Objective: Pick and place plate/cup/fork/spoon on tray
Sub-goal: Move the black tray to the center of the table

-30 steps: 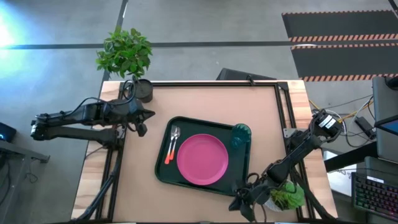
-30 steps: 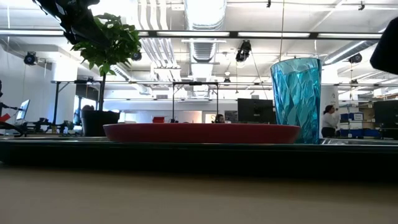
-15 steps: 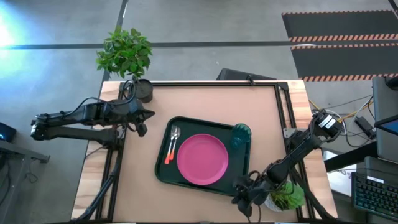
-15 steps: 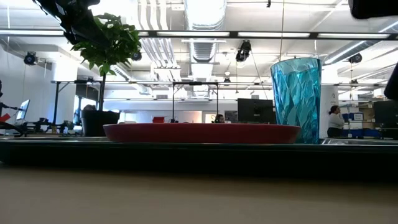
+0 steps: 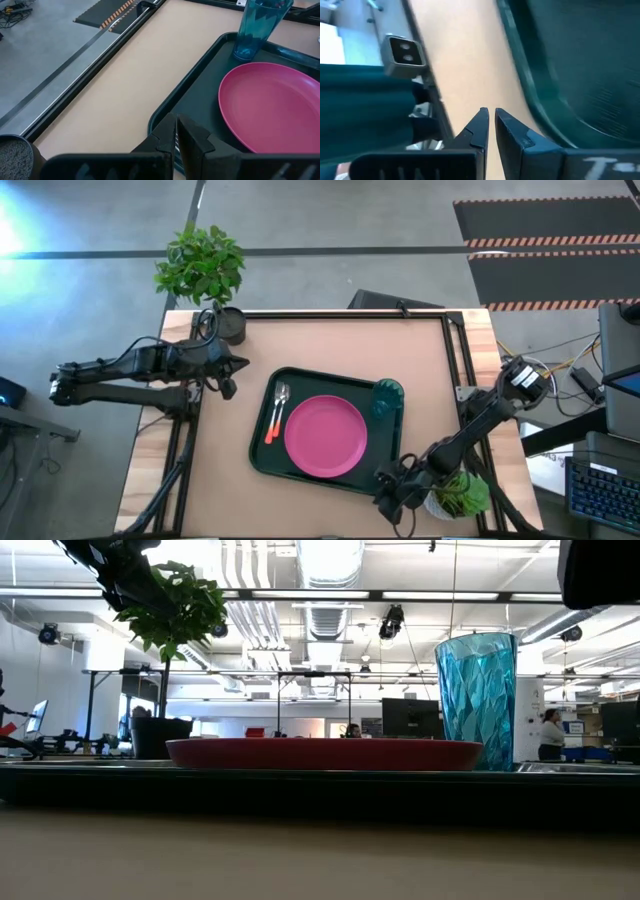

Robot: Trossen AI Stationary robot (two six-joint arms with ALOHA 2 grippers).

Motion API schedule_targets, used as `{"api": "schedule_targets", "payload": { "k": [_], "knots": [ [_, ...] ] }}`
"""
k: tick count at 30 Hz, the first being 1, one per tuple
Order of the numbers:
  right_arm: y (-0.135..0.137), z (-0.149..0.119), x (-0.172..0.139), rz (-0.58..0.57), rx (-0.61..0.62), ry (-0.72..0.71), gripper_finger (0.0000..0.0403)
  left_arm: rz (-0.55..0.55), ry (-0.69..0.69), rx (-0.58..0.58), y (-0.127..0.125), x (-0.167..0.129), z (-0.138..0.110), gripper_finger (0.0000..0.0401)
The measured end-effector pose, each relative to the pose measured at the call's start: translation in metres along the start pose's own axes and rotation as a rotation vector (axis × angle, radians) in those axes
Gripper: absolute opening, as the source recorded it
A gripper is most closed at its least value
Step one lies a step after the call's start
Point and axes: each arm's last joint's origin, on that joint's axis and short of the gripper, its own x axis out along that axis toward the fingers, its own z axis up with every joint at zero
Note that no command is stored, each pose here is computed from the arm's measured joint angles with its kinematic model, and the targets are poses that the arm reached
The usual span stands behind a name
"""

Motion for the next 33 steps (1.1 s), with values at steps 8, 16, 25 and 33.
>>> {"api": "schedule_targets", "payload": {
  "k": [8,16,25,33],
  "knots": [
    [-0.009,-0.009,0.040,0.048,0.002,-0.010,0.0022,0.000,-0.001,0.000,0.000,0.000,0.000,0.0000],
    [-0.011,-0.010,0.047,0.075,-0.046,-0.001,0.0022,0.000,-0.001,-0.001,0.000,0.000,0.000,0.0000],
    [-0.003,-0.004,0.016,0.034,-0.091,0.016,0.0022,0.001,-0.001,-0.001,0.000,0.000,0.000,0.0000],
    [0.008,0.002,-0.030,0.010,-0.154,0.002,0.0022,0.000,0.000,-0.001,0.000,0.000,0.000,0.0000]
  ]
}}
